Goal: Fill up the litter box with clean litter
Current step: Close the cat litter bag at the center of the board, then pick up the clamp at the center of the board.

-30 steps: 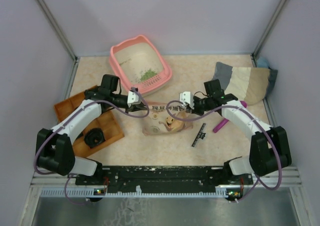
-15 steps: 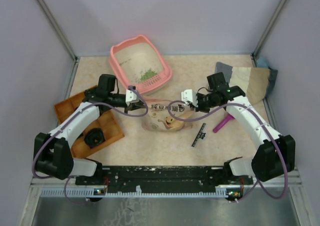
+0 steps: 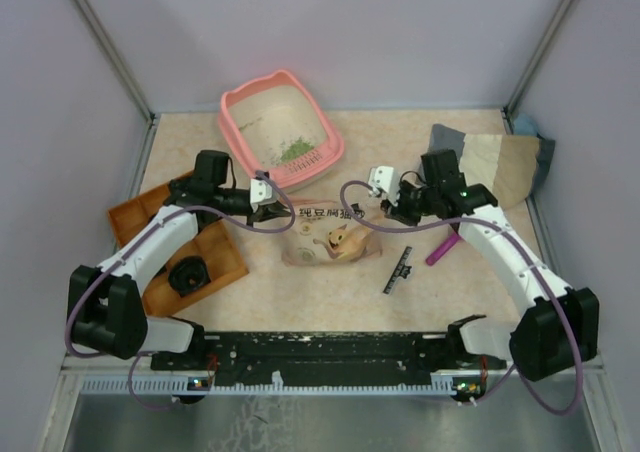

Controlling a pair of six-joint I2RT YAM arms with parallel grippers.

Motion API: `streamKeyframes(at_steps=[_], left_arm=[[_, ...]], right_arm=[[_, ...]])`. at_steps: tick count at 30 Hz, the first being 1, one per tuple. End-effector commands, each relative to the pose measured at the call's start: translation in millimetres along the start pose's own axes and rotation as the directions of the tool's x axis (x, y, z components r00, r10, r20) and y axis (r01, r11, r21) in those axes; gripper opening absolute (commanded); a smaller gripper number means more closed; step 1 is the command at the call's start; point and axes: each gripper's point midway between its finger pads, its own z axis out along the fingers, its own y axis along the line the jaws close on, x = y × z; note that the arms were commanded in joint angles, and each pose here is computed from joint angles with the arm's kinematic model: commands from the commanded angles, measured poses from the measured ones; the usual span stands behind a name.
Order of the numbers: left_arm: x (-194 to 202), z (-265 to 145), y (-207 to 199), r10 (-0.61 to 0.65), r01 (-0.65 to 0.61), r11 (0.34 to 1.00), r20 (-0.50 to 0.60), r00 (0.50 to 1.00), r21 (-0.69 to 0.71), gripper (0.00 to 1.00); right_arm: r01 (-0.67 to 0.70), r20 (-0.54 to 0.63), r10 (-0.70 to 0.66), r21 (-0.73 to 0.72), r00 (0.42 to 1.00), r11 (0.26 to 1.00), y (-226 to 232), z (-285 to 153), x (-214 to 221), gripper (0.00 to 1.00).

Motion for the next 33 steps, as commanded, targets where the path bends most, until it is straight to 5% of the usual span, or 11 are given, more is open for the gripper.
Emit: streamKeyframes(at_steps=[1,4,8,19,24,33], left_arm=[[-40,-12,21,0.153,-0.148,0.986,0.071,0.986,-0.073,0.00],[-39,-13,23,0.145,-0.140,0.987,0.061,0.988,-0.084,0.00],[-41,-13,23,0.135,-0.129,0.987,0.069,0.988,-0.095,0.00],[-39,-13,21,0.117,-0.107,0.987,0.087,0.989,-0.116,0.00],[-39,-13,20,0.116,-0.106,0.988,0.084,0.990,-0.115,0.00],[-43,-13,19,0.103,-0.092,0.990,0.107,0.989,-0.105,0.00]], right_arm=[[-0.313,0.298,0.251,0.181,0.921,0.932,-30,-31,-61,0.27],[-0.548,0.431,0.429,0.200,0.794,0.812,-35,-43,-71,0.29],[-0.850,0.538,0.674,0.182,0.506,0.494,-32,-53,-52,0.26],[-0.967,0.587,0.809,0.192,-0.024,-0.168,22,-42,40,0.43],[-0.863,0.643,0.761,0.331,-0.089,-0.382,43,-44,99,0.47],[-0.845,0.610,0.770,0.300,-0.187,-0.443,70,-10,126,0.52]])
